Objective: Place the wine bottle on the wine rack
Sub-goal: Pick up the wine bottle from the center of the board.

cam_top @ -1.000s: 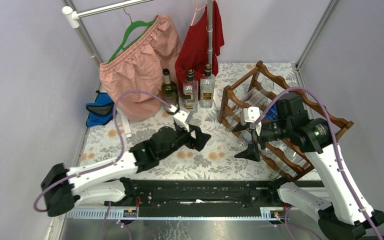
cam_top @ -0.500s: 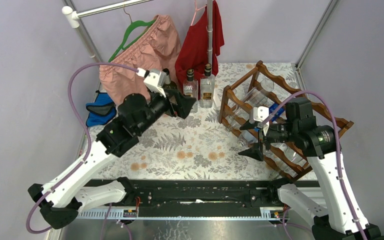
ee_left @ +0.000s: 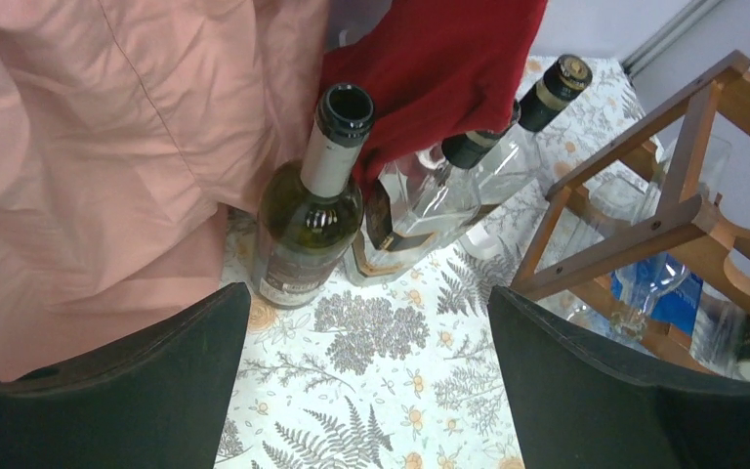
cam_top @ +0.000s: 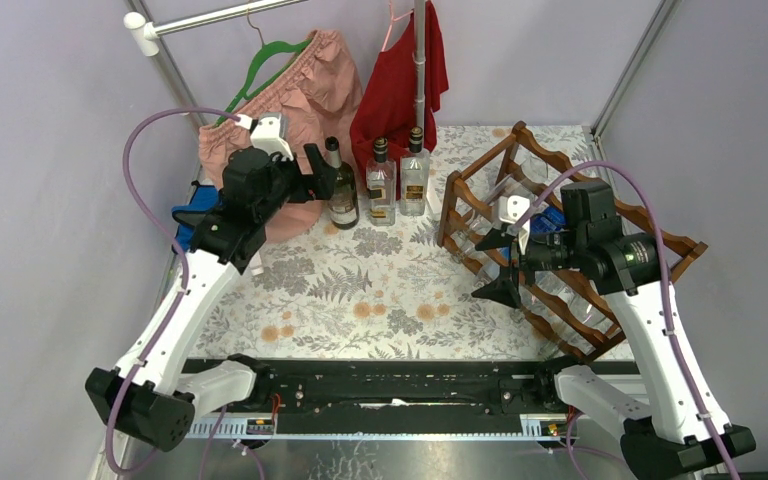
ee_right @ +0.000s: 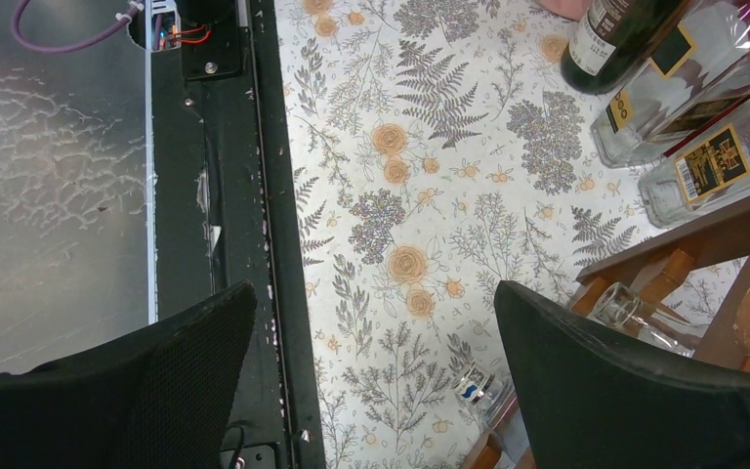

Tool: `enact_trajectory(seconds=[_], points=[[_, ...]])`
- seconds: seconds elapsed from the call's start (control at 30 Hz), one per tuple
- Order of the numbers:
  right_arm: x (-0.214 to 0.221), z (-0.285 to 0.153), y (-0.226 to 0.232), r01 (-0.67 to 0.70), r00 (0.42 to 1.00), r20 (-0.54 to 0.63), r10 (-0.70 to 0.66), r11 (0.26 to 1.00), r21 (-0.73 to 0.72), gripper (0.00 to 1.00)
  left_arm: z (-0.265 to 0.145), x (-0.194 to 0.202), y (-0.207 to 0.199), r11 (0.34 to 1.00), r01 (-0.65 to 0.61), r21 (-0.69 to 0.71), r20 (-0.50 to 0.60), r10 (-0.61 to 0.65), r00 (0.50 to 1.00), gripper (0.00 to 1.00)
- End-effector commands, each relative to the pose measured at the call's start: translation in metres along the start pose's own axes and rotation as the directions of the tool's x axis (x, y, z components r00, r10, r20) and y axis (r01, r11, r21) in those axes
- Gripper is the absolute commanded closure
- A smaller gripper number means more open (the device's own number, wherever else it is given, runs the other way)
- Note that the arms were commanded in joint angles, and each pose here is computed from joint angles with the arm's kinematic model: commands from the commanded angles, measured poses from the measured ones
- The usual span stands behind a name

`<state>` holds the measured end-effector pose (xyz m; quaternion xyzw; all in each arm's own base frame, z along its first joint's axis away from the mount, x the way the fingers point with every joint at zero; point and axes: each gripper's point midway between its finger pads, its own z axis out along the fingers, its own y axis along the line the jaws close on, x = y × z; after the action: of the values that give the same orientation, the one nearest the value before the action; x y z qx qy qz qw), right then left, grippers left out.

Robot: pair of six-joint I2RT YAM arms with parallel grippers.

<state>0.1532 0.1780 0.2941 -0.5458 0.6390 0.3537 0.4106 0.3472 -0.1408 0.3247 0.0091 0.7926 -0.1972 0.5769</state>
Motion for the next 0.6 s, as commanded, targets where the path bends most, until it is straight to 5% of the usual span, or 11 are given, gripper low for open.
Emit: enact_trajectory(seconds=[0.0,0.57], points=[[-0.014,-0.004,-0.004,0.051,0.998,0.027,-0.051,0.999,0.01,0.0,0.001,-0.004,-0.008,0.995,0.016,0.097,0.01,-0.017,1.0,0.01],[-0.043,0.012,-0.061,0.03,0.997,0.074,-0.035,0.997,0.067,0.0,0.002,-0.02,0.044,0.995,-0.035,-0.093,0.006,0.035,0.999,0.01]])
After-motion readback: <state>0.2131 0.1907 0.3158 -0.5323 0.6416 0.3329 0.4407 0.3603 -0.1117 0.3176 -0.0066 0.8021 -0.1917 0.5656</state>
